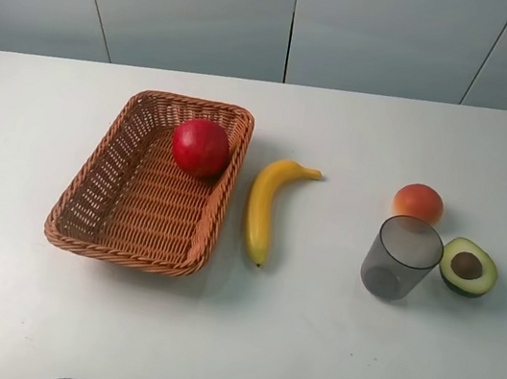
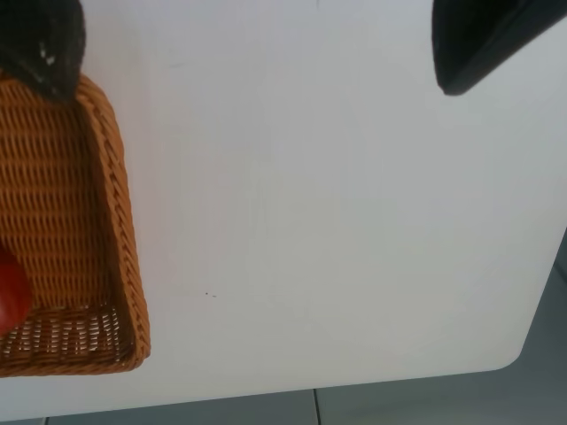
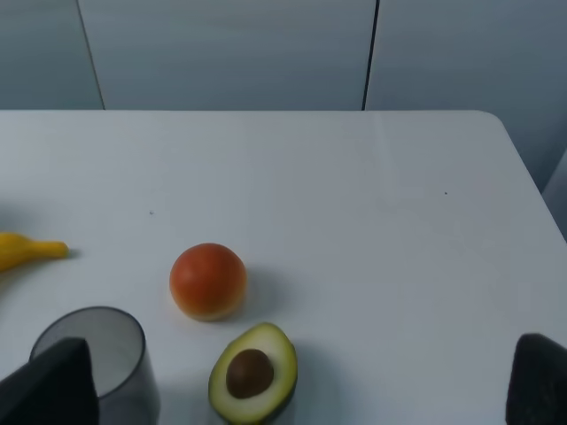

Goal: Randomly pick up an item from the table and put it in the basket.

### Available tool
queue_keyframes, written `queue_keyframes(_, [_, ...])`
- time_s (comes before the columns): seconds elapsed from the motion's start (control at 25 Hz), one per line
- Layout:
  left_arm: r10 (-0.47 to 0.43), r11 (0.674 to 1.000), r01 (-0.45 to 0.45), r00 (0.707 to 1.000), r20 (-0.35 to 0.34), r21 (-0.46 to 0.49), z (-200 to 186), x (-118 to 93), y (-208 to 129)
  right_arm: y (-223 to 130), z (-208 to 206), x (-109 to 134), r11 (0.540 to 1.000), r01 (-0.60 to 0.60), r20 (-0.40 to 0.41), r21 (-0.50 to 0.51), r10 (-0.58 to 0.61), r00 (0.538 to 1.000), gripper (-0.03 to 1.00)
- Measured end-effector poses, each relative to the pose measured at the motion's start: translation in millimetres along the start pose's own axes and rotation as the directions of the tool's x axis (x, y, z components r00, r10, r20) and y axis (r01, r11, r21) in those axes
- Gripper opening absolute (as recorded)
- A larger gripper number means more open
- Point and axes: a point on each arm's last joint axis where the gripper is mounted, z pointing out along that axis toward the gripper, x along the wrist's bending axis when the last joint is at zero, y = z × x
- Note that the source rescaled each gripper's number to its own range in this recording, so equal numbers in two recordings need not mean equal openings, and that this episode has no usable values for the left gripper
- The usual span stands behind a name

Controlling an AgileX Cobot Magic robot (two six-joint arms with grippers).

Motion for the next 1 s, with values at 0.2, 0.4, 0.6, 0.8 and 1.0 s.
queue_keyframes(0.2, [0.0,1.0,0.0,1.0,0.0,0.0,0.0,0.0,0.0,-6.7,4.8,1.3,0.999,-0.007,-0.016,0.045,0.008,1.0,1.0])
queue_keyframes(0.4, [0.0,1.0,0.0,1.0,0.0,0.0,0.0,0.0,0.0,-8.5,8.9,2.0,0.999,-0.017,-0.026,0.045,0.018,0.999,1.0])
queue_keyframes(0.6, [0.0,1.0,0.0,1.0,0.0,0.0,0.0,0.0,0.0,-8.4,8.7,2.0,0.999,-0.021,-0.026,0.041,0.022,0.999,1.0])
queue_keyframes(0.8, [0.0,1.0,0.0,1.0,0.0,0.0,0.0,0.0,0.0,-8.3,8.5,2.0,0.999,-0.022,-0.025,0.037,0.023,0.999,1.0])
queue_keyframes(1.0, [0.0,1.0,0.0,1.0,0.0,0.0,0.0,0.0,0.0,-8.7,8.5,-0.8,0.997,-0.071,0.008,0.039,0.071,0.997,1.0])
